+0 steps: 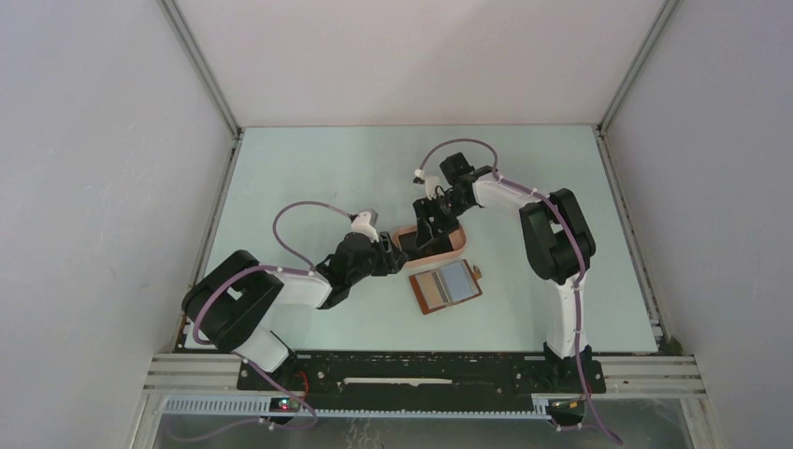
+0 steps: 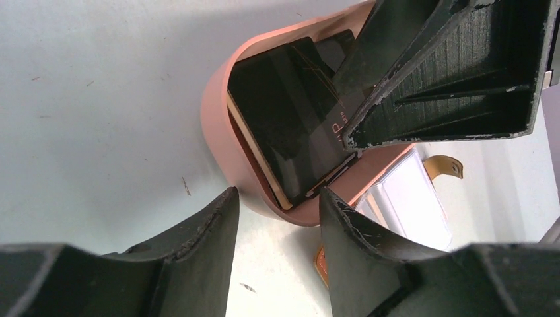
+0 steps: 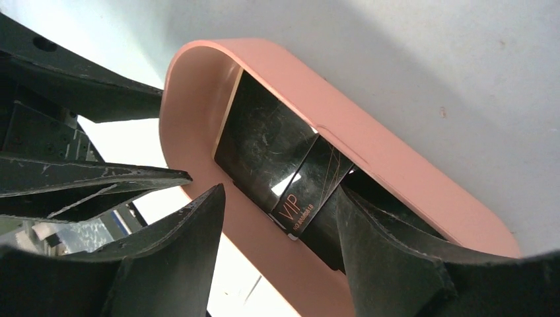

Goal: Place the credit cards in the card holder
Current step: Pick up the credit card from the storage box.

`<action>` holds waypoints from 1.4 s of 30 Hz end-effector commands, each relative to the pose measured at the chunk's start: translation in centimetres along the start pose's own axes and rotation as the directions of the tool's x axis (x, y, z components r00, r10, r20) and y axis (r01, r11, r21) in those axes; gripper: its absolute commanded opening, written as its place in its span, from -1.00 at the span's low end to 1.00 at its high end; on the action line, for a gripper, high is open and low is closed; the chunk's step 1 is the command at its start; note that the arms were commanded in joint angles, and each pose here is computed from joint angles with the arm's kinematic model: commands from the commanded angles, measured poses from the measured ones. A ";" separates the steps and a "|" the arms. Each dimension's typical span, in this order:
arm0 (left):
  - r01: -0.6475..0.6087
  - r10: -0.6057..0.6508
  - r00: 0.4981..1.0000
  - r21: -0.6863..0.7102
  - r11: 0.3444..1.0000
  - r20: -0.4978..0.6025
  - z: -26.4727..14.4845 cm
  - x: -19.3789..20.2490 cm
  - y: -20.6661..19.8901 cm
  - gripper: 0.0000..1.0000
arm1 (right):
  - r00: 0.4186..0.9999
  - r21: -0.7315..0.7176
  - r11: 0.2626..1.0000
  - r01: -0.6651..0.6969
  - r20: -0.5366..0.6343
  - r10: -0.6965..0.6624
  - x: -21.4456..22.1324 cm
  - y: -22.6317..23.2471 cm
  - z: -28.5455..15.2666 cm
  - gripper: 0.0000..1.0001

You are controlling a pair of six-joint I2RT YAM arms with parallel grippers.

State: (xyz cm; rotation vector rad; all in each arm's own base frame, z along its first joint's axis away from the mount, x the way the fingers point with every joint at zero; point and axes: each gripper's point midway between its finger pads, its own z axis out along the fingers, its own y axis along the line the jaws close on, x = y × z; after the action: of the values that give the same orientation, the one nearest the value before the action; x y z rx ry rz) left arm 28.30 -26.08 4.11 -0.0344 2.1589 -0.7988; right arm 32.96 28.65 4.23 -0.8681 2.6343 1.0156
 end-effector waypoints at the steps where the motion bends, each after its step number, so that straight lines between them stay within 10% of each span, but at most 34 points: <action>1: -0.008 0.007 1.000 0.030 1.000 0.012 0.6 -1.1 -1.0 0.04 | 1.000 -0.108 0.994 -0.004 0.014 0.005 -0.8 2.0 0.6 0.41; 15: 0.004 -0.006 1.000 0.060 0.998 0.023 0.2 -1.5 -1.8 -0.03 | 0.991 -0.345 0.933 -0.103 0.043 0.125 -1.8 5.1 -1.2 0.39; 42: 0.032 -0.035 0.999 0.120 0.992 0.026 -0.1 -1.9 -2.8 -0.08 | 0.964 -0.333 0.908 -0.253 -0.007 0.266 -1.2 4.0 2.2 0.10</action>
State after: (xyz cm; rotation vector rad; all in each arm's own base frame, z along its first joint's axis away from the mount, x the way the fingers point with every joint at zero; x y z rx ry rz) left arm 27.90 -26.68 4.42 -0.0215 2.1679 -0.8605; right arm 31.46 32.72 5.72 -0.5744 2.6284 1.5658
